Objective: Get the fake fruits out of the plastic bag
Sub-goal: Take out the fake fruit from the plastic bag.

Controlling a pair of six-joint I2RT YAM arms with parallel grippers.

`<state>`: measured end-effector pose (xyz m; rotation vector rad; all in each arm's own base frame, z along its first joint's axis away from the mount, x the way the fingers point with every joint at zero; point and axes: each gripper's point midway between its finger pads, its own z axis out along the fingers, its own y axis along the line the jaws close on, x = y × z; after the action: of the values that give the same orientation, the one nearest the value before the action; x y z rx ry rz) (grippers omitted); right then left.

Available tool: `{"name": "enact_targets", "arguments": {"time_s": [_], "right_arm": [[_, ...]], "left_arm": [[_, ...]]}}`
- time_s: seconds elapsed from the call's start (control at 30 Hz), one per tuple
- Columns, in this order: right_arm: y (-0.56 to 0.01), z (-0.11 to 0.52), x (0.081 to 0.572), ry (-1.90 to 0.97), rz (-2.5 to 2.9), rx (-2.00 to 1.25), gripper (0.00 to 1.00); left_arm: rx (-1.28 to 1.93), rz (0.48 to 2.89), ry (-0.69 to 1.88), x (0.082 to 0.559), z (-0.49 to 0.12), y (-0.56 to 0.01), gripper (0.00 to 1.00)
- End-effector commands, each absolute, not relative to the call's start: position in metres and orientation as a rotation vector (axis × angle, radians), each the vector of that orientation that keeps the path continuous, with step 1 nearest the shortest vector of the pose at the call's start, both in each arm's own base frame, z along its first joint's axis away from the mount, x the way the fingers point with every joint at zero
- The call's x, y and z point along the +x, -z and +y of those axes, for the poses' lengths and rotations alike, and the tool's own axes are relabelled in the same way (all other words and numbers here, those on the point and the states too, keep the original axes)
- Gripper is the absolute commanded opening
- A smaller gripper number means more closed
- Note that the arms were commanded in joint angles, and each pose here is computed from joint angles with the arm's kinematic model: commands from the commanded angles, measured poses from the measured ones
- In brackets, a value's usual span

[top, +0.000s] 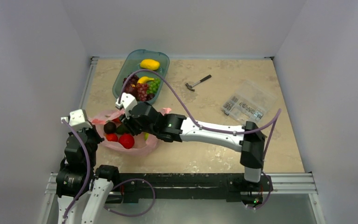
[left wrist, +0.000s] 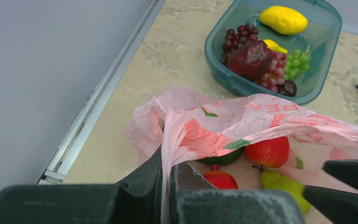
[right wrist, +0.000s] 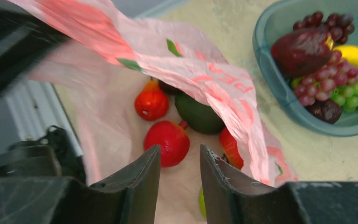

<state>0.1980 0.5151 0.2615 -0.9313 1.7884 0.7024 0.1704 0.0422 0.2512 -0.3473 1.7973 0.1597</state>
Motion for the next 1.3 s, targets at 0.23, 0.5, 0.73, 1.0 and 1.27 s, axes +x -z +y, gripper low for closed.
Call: {"name": "enact_targets", "arguments": {"time_s": [0.23,0.5,0.73,1.0,1.27], "right_arm": [[-0.165,0.520,0.227,-0.415,1.888,-1.001,0.23],[-0.119,0.481,0.253,-0.053,1.965,-0.947,0.26],[-0.109,0.442,0.255,0.135,1.976,-0.905,0.49],[-0.072,0.436,0.258,0.182,1.983,-0.883,0.76],[-0.026,0.454,0.254,-0.028,2.084,-0.898,0.65]], "left_arm": [[-0.356,1.768,-0.159,0.172,0.043,-0.258,0.00],[-0.352,1.773,-0.156,0.173,0.042,-0.257,0.00],[-0.346,1.772,-0.147,0.173,0.041,-0.258,0.00],[-0.345,1.776,-0.147,0.174,0.041,-0.257,0.00],[-0.346,1.782,-0.150,0.174,0.041,-0.256,0.00]]}}
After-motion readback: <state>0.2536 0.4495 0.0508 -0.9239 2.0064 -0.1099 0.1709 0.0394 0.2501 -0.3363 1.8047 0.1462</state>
